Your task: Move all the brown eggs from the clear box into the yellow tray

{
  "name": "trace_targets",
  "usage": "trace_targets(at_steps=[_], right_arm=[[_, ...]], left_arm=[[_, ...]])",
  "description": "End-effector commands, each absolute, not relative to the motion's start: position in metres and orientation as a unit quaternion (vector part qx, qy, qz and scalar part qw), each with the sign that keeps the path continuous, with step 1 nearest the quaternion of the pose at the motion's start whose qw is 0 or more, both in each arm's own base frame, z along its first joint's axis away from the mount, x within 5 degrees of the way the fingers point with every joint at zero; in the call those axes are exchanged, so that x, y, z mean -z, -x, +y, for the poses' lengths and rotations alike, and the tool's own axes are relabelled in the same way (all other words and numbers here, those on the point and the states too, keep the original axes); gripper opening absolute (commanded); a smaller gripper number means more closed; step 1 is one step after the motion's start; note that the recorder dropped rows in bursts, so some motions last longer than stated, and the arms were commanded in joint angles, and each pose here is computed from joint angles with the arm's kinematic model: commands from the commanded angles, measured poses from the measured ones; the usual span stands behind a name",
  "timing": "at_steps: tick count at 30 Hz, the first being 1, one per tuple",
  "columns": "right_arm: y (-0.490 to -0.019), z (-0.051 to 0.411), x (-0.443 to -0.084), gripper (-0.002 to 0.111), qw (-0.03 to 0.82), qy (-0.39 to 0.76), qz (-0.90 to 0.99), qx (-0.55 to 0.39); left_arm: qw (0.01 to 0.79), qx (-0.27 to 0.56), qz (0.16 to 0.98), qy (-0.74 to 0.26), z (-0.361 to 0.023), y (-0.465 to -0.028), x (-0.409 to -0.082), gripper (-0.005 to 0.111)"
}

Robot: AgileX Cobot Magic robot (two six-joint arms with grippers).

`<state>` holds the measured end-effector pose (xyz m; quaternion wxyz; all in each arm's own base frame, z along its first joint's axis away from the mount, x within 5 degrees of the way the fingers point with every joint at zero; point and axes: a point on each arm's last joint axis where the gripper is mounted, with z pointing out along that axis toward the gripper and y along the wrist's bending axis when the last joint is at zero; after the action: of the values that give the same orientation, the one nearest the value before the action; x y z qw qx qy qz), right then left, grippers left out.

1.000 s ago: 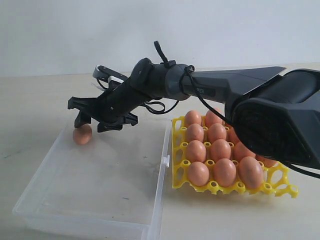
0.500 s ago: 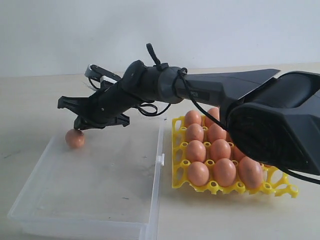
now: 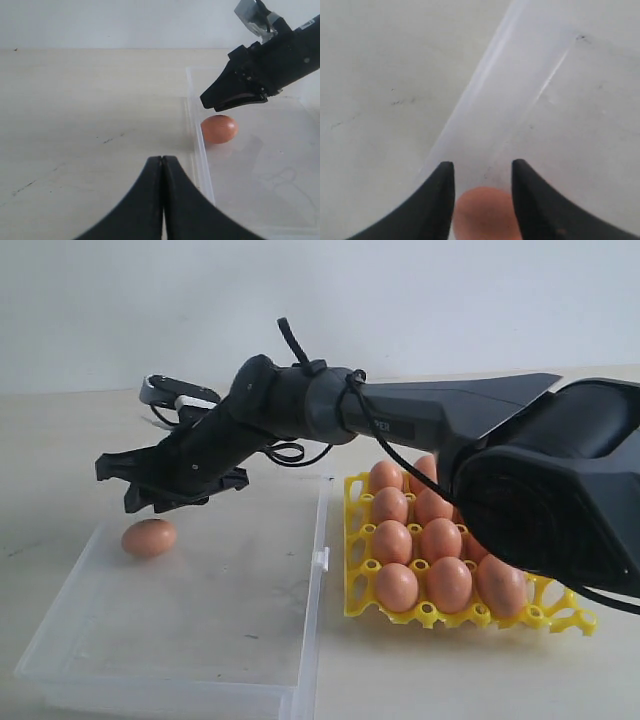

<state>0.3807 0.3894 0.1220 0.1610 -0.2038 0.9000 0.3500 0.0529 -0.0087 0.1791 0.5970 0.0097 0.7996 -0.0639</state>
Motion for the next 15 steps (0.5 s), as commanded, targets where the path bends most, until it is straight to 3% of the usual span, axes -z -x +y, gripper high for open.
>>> trace_targets(at_steps=[1, 8, 15], right_arm=[[-0.365, 0.399, -0.153, 0.06, 0.206, 0.319, 0.871, -0.312], [-0.336, 0.413, -0.172, 0.06, 0.252, 0.505, 0.801, -0.199], [-0.316, 0.41, -0.161, 0.06, 0.193, 0.628, 0.747, -0.097]], left_arm=[[0.602, 0.064, 0.796, -0.01, -0.009, -0.053, -0.181, 0.0], [0.602, 0.064, 0.796, -0.01, -0.009, -0.053, -0.181, 0.0], [0.602, 0.064, 0.796, -0.01, -0.009, -0.053, -0.181, 0.0]])
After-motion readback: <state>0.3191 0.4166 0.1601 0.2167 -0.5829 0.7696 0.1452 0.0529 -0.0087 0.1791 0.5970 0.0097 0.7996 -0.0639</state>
